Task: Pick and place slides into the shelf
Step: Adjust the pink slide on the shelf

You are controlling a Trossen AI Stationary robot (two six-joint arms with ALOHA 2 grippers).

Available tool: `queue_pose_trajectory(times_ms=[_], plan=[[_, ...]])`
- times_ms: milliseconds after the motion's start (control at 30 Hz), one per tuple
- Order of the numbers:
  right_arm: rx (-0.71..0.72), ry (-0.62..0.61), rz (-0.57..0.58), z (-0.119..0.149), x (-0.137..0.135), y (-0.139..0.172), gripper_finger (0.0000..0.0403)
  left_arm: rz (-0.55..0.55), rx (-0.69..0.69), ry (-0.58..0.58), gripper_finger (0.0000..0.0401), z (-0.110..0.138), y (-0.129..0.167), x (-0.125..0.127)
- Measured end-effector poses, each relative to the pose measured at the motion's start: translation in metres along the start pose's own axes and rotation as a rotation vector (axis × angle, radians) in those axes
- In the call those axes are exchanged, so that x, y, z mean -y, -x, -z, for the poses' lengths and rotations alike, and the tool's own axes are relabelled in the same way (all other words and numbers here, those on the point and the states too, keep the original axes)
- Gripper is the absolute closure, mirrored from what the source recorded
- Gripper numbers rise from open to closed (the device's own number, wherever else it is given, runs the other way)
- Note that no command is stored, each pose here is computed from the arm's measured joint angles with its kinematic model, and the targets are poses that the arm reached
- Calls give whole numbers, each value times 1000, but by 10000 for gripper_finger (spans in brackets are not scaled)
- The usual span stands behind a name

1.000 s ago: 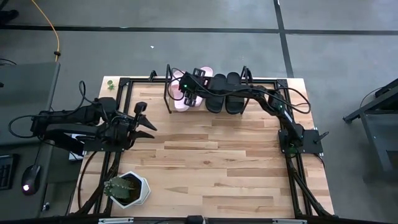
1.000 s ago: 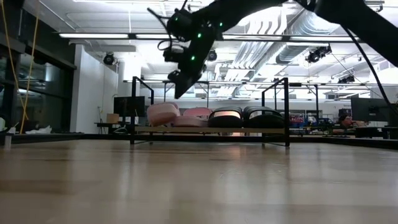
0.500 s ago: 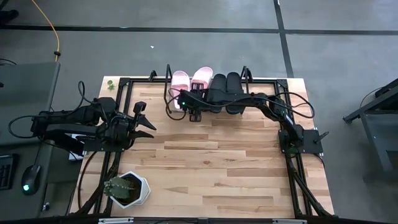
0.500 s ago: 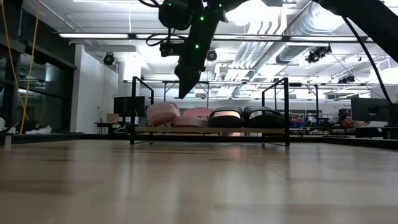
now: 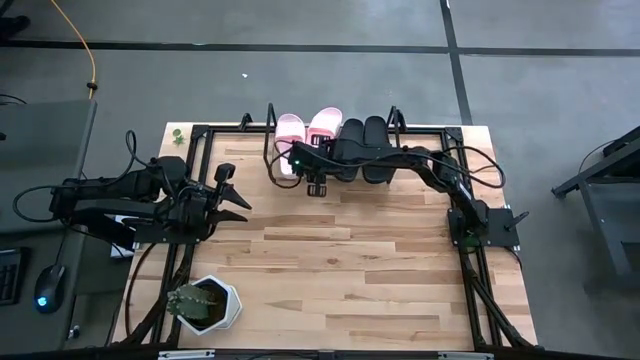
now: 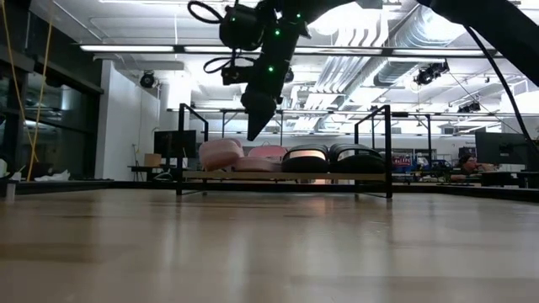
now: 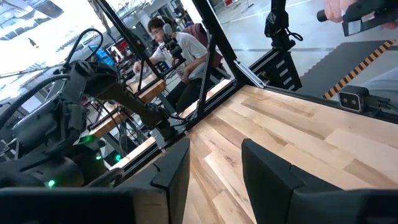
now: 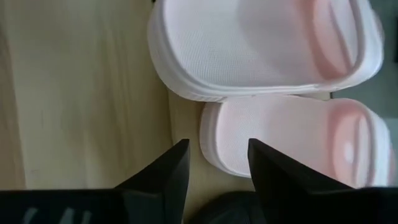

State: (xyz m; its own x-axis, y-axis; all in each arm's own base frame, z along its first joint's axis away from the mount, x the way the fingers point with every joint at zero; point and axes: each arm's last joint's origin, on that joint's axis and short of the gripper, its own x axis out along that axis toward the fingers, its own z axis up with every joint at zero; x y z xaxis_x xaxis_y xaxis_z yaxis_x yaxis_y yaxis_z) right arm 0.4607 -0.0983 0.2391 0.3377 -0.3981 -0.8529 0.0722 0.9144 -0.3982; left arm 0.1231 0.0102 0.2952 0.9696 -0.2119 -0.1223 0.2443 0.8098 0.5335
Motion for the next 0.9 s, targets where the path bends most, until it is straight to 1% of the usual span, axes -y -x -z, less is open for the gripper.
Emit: queue_pose_trajectory(times_ms=[200, 333, 667, 800, 900], plan=[[-19, -13, -2, 3, 4, -6, 239, 2, -2, 1, 272, 0, 0, 0], [-38, -7, -8, 4, 2, -12, 232, 3, -3, 1, 272, 0, 0, 0], [-29, -6, -2, 3, 2, -15, 230, 4, -4, 0, 272, 0, 0, 0], [-79, 2, -13, 8, 1, -28, 230, 4, -3, 0, 272, 0, 0, 0], [-73, -8, -6, 8, 4, -32, 230, 5, -3, 0, 272, 0, 0, 0]])
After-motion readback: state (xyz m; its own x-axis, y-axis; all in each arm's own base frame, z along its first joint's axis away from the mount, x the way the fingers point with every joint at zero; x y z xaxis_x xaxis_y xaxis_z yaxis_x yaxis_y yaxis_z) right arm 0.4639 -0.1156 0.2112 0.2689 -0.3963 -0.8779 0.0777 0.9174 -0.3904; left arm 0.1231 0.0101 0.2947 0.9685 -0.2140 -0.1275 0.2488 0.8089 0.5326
